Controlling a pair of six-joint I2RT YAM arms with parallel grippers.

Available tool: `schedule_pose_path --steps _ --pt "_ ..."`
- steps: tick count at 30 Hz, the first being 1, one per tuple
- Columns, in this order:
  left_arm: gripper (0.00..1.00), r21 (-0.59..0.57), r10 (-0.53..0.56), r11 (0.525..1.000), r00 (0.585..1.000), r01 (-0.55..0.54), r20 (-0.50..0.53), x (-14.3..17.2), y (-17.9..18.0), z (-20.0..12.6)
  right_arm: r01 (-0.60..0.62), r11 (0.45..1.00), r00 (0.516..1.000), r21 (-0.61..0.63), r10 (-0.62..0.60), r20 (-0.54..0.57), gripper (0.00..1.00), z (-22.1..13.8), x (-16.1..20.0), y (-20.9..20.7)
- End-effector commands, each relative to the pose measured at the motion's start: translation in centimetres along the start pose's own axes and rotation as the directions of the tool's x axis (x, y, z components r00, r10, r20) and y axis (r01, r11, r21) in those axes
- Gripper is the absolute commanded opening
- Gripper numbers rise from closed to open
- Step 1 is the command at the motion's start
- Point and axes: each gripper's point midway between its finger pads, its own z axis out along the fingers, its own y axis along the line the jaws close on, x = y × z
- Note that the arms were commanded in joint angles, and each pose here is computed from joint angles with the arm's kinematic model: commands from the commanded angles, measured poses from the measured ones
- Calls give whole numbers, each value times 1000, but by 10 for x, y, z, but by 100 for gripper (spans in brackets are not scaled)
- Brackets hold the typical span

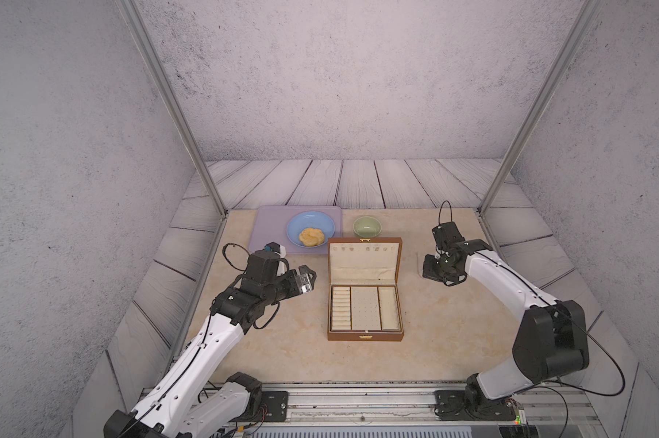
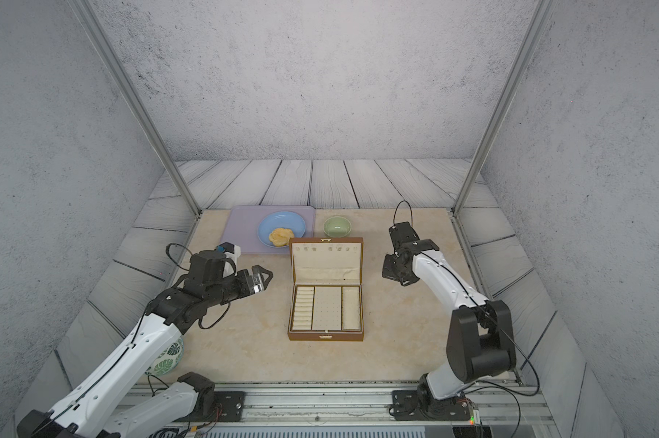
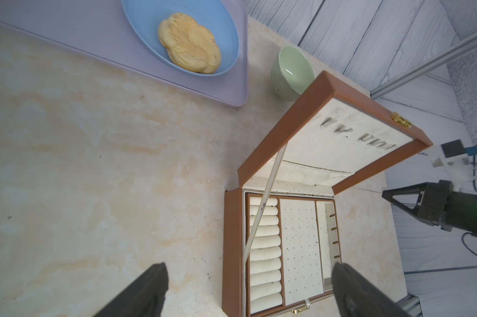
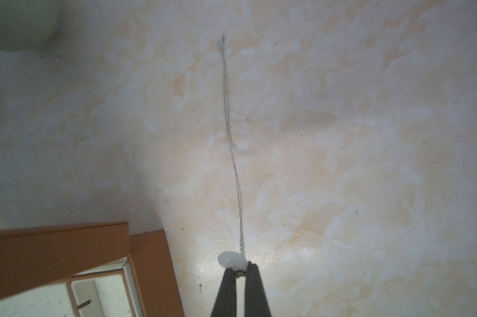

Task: Put jewelry chain into jewelry box
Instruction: Pick up the necklace from the center of the board.

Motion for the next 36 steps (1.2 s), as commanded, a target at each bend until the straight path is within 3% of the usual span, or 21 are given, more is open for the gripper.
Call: schedule_pose_path --steps 1,8,15,19,22,30,32,36 --pt "97 99 114 988 993 -117 29 -11 -37 2 35 999 997 16 -36 72 0 -41 -10 -5" --pt "87 188 342 921 939 -342 35 -9 -105 28 74 997 976 -26 -67 208 0 -114 -31 0" --pt "77 332 521 789 850 -516 84 5 -174 57 130 985 945 -116 -88 314 0 -175 -44 15" --pt "77 412 589 675 784 -612 199 13 -212 63 166 970 930 -179 -95 354 0 -206 -50 27" --pt "77 477 608 591 748 -651 267 19 -238 67 193 950 924 -244 -92 371 0 -225 -53 39" --pt "84 642 605 420 725 -641 329 34 -283 81 209 911 921 -355 -62 384 0 -251 -56 59" --pt "89 655 603 393 719 -645 347 33 -291 85 213 899 925 -382 -59 376 0 -253 -55 64" --pt "90 659 594 358 706 -661 385 27 -305 93 210 882 930 -421 -48 364 0 -256 -52 70"
